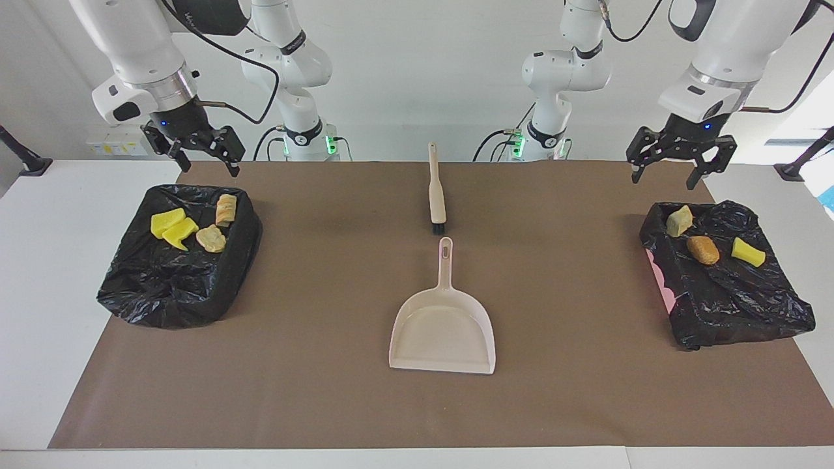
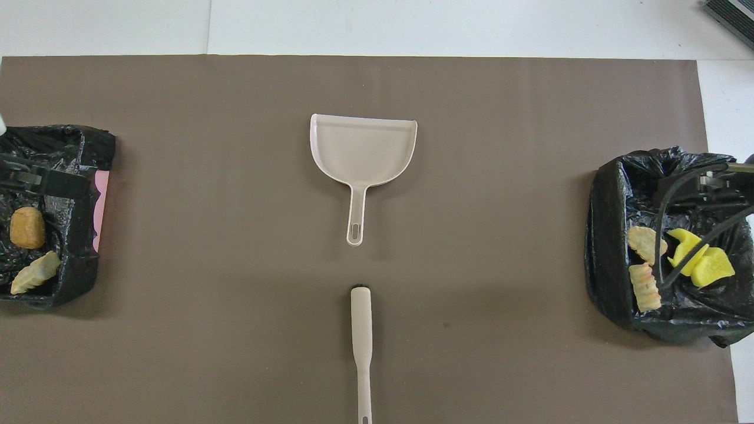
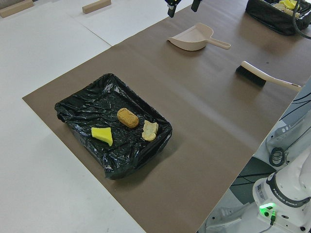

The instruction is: Sweep and dump trash in bin

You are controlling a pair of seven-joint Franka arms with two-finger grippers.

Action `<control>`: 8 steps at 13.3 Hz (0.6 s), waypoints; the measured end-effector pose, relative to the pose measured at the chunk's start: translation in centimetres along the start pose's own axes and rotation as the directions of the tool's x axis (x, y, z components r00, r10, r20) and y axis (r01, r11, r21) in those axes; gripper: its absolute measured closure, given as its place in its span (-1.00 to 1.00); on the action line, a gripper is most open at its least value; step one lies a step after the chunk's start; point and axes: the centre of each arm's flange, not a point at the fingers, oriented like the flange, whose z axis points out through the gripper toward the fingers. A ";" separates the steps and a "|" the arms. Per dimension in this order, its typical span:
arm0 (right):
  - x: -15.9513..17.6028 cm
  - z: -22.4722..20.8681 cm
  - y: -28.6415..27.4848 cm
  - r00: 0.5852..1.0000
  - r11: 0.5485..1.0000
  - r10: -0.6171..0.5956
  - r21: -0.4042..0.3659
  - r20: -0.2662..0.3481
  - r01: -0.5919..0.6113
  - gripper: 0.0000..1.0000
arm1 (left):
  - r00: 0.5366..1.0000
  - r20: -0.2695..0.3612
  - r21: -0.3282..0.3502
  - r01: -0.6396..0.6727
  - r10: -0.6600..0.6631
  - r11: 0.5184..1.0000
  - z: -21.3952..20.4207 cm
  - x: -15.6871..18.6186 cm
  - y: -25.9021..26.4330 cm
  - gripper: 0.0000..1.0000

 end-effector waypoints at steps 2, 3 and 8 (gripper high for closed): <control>0.0 0.0 0.0 1.000 1.000 0.000 0.000 0.000 0.000 -1.00 | 0.999 0.051 -0.011 -0.007 0.008 1.000 -1.1 -0.8 0.6 -1.00; 0.0 0.0 0.0 1.000 1.000 0.000 0.000 0.000 0.000 -1.00 | 0.998 0.057 -0.013 -0.009 0.010 1.000 -1.8 -1.0 0.8 -1.00; 0.0 0.0 0.0 1.000 1.000 0.000 0.000 0.000 0.000 -1.00 | 0.999 0.037 -0.010 -0.009 0.009 1.000 -4.5 -1.3 0.9 -1.00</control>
